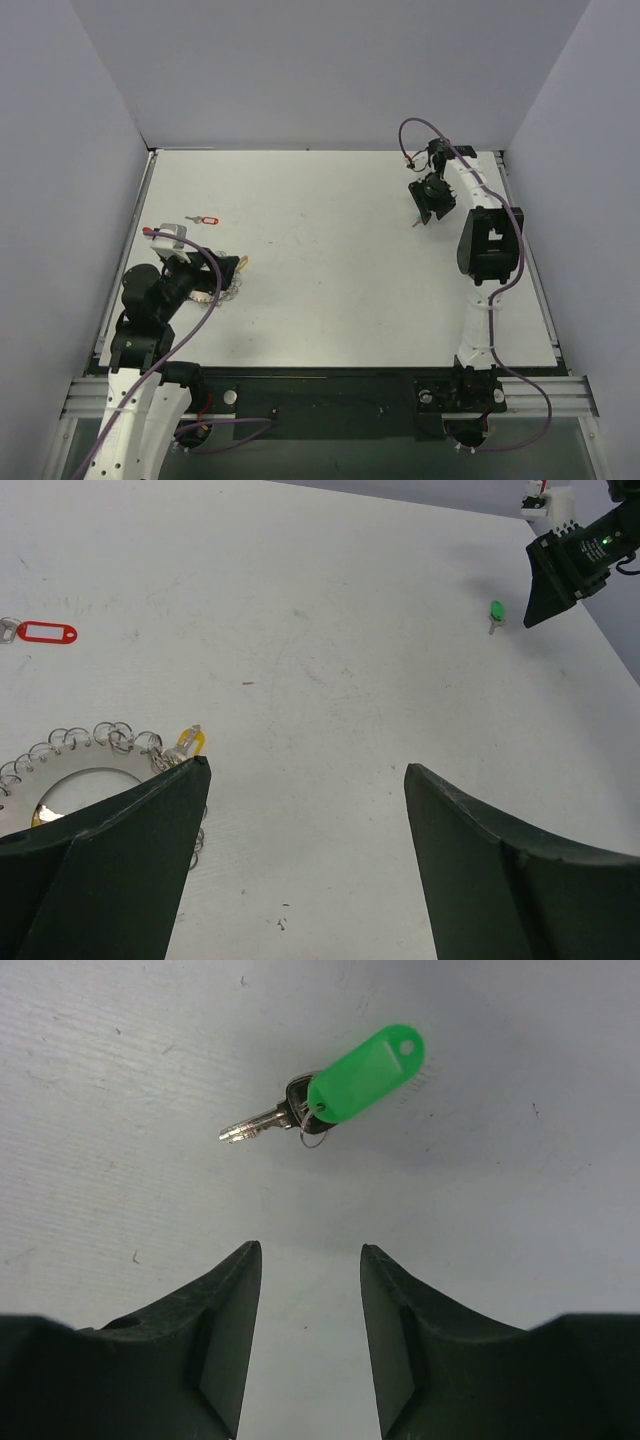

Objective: Put the keys on the keyring

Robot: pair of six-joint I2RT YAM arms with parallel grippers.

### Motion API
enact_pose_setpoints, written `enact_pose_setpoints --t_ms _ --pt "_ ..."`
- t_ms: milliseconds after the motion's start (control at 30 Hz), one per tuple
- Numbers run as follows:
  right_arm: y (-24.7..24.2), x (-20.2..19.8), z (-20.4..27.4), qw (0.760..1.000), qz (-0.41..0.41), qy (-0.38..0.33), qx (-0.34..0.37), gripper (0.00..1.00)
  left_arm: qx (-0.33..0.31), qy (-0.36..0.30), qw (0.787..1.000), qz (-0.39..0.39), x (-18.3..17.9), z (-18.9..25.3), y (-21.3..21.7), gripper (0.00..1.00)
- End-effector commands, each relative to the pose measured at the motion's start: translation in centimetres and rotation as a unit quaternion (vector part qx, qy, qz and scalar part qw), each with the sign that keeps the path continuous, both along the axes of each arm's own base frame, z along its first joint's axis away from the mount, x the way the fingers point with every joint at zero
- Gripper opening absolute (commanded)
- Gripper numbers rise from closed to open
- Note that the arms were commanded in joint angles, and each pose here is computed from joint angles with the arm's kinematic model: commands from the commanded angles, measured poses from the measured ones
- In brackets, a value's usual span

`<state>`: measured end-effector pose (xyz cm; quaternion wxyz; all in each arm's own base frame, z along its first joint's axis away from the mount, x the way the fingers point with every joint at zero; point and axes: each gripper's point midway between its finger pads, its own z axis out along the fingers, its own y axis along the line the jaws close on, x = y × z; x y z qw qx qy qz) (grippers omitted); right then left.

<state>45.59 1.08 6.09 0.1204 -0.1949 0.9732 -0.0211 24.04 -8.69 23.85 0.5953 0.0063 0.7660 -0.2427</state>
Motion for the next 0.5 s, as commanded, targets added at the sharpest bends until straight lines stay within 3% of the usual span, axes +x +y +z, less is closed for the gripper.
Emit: enact_pose_setpoints --t_ms 0,467 --pt "-0.1 0.5 0.6 0.999 0.014 0.010 -0.047 0.40 0.000 -0.031 1.000 -0.006 0.4 1.4 -0.1 0.89" --pt "0.4 2.8 -2.2 0.997 0.024 0.021 -0.074 0.36 0.000 -0.025 1.000 -0.001 0.6 1.2 0.1 0.89"
